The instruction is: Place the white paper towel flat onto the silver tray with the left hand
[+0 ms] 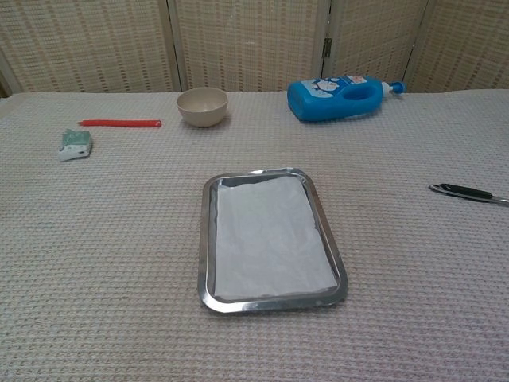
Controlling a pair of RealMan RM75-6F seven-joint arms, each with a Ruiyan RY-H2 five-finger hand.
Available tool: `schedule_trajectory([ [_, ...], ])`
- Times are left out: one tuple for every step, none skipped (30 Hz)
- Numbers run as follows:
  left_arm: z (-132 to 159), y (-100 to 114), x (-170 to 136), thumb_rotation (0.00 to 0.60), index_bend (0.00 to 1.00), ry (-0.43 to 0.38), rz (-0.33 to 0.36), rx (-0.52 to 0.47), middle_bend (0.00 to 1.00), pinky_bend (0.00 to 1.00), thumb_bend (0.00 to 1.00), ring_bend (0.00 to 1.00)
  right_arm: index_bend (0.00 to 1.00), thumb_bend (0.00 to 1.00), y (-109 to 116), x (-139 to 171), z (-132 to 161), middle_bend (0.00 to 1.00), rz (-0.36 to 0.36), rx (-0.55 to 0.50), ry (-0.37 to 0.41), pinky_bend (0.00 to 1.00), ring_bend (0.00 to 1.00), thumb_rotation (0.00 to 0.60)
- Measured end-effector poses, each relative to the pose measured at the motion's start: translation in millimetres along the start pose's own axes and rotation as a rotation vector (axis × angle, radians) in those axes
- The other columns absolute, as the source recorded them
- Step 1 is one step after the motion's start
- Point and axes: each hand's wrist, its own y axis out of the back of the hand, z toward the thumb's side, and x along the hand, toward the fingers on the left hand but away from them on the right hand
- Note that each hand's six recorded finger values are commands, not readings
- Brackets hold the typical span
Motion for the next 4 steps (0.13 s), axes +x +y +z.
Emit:
schedule_trajectory([
  [-1.0,1.4,-1.6,0.6,0.07,0.003,-0.012,0.011,0.06,0.0,0.21,0.0,0.0,0.36,-1.6,-0.9,1.7,0.0,0.003,0.001,0.005,0.0,0.0,0.6],
  [-1.7,1.7,-2.9,0.6,0.07,0.005,-0.017,0.021,0.06,0.0,0.21,0.0,0.0,0.36,-3.3,-1.6,3.3,0.0,0.007,0.003,0.01,0.0,0.0,0.6],
  [-2.4,1.5,-4.2,0.6,0.06,0.008,-0.021,0.029,0.06,0.0,0.21,0.0,0.0,0.36,-5.6,-2.6,5.4,0.0,0.013,0.004,0.017,0.0,0.0,0.6],
  [-3.5,1.0,-6.1,0.6,0.06,0.013,-0.025,0.033,0.06,0.0,0.21,0.0,0.0,0.36,-7.3,-3.2,6.6,0.0,0.018,0.005,0.021,0.0,0.0,0.6],
])
